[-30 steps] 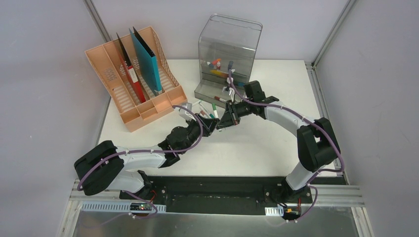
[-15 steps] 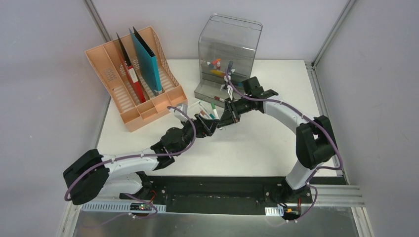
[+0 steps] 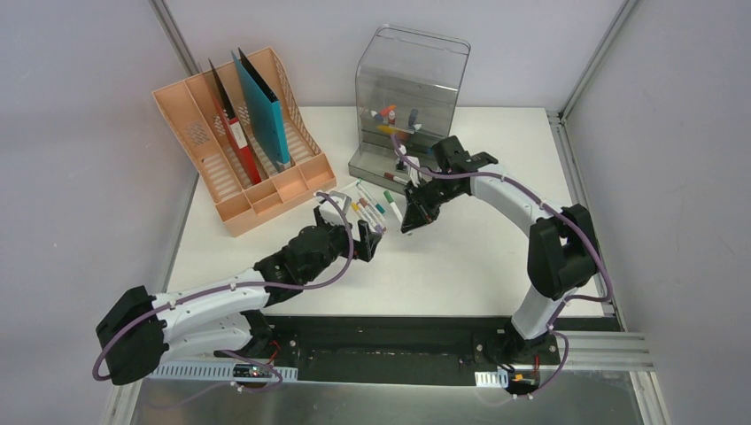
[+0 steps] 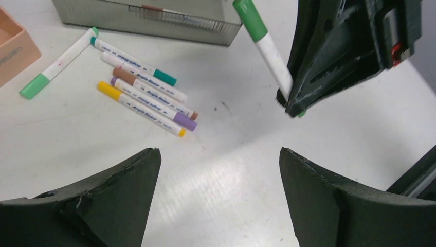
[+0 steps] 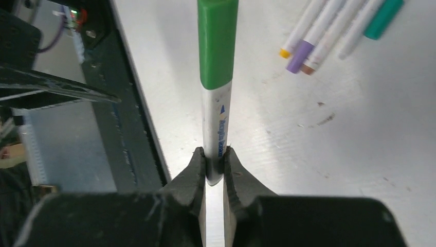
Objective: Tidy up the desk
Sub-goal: Place the stationery in the drawer.
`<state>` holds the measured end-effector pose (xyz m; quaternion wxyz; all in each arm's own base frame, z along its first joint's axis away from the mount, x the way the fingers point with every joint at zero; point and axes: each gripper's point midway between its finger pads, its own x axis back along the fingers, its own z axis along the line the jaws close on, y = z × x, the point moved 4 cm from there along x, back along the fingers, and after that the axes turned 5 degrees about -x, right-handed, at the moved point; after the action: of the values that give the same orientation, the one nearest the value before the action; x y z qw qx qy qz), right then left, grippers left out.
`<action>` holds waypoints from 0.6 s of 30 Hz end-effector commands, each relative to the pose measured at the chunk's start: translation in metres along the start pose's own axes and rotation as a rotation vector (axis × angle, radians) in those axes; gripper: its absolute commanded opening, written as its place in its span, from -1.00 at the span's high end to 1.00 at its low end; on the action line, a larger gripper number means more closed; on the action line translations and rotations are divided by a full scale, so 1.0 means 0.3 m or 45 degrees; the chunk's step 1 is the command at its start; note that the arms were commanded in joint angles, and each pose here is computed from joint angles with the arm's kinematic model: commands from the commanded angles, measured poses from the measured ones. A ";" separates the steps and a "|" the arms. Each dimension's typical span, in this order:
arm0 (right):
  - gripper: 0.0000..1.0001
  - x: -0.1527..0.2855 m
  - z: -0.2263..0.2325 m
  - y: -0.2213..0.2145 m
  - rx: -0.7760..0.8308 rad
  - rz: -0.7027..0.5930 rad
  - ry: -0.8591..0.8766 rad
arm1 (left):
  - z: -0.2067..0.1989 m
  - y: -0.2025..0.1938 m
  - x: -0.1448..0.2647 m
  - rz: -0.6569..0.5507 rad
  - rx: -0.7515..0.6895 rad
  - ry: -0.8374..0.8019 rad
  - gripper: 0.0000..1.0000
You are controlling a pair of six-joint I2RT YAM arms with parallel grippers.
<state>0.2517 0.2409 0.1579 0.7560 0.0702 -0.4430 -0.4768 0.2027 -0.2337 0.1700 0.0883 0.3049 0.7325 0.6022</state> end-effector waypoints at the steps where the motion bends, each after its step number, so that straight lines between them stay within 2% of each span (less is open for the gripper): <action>1: 1.00 0.080 -0.031 0.042 0.197 0.021 -0.245 | 0.005 0.029 0.033 0.048 -0.192 -0.019 -0.77; 11: 1.00 0.218 -0.126 0.107 0.378 0.109 -0.670 | 0.053 0.010 0.093 0.069 -0.241 0.027 -0.81; 18: 0.96 0.293 -0.214 0.218 0.513 0.204 -0.908 | 0.082 -0.018 0.119 0.070 -0.206 0.065 -0.81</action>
<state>0.3278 0.1963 0.1937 0.6069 0.0265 -0.7053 -0.3653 0.1872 -0.2012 0.1726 0.0859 0.3089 0.6736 0.6659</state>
